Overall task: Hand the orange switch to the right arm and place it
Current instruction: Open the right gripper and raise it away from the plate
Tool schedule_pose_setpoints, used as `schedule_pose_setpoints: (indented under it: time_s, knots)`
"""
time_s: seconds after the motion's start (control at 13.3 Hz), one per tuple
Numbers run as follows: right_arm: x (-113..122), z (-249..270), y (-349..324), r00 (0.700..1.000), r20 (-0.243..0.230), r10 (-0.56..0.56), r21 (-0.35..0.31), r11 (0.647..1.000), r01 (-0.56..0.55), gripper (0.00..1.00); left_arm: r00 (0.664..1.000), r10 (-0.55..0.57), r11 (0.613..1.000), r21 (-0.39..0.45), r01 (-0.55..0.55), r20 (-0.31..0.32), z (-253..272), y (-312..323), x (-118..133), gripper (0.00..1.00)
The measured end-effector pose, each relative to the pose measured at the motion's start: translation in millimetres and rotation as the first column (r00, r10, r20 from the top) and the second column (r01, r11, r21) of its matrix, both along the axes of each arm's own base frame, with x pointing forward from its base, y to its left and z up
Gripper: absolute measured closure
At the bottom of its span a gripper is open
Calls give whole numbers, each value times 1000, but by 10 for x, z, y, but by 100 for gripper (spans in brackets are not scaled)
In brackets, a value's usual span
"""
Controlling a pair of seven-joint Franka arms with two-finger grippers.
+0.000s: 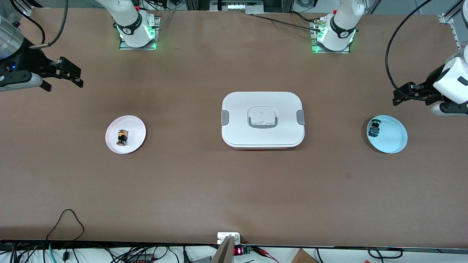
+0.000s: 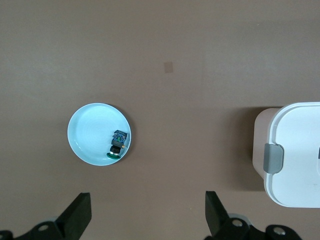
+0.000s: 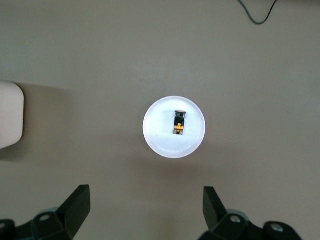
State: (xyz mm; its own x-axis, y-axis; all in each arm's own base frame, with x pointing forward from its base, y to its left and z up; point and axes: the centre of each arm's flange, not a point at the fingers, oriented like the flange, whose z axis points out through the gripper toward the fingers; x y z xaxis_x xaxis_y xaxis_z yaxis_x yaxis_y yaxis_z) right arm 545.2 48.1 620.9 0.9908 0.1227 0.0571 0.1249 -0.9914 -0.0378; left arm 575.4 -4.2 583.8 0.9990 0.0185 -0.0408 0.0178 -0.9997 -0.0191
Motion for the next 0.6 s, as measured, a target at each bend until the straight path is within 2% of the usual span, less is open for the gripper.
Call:
schedule_pose_setpoints:
  time_s: [0.15, 0.37, 0.6]
  knots:
    - [57, -68, -24, 1000, -12, -5, 1, 1000, 5, 0, 1000, 0, 1000, 0, 0, 0, 0, 1, 0, 0]
    - [67, -177, -34, 998, -59, -3, 0, 1000, 3, 0, 1000, 0, 1000, 0, 0, 0, 0, 1, 0, 0]
    - [58, -166, -25, 998, -65, 1, 2, 1000, -1, 0, 1000, 0, 1000, 0, 0, 0, 0, 2, 0, 0]
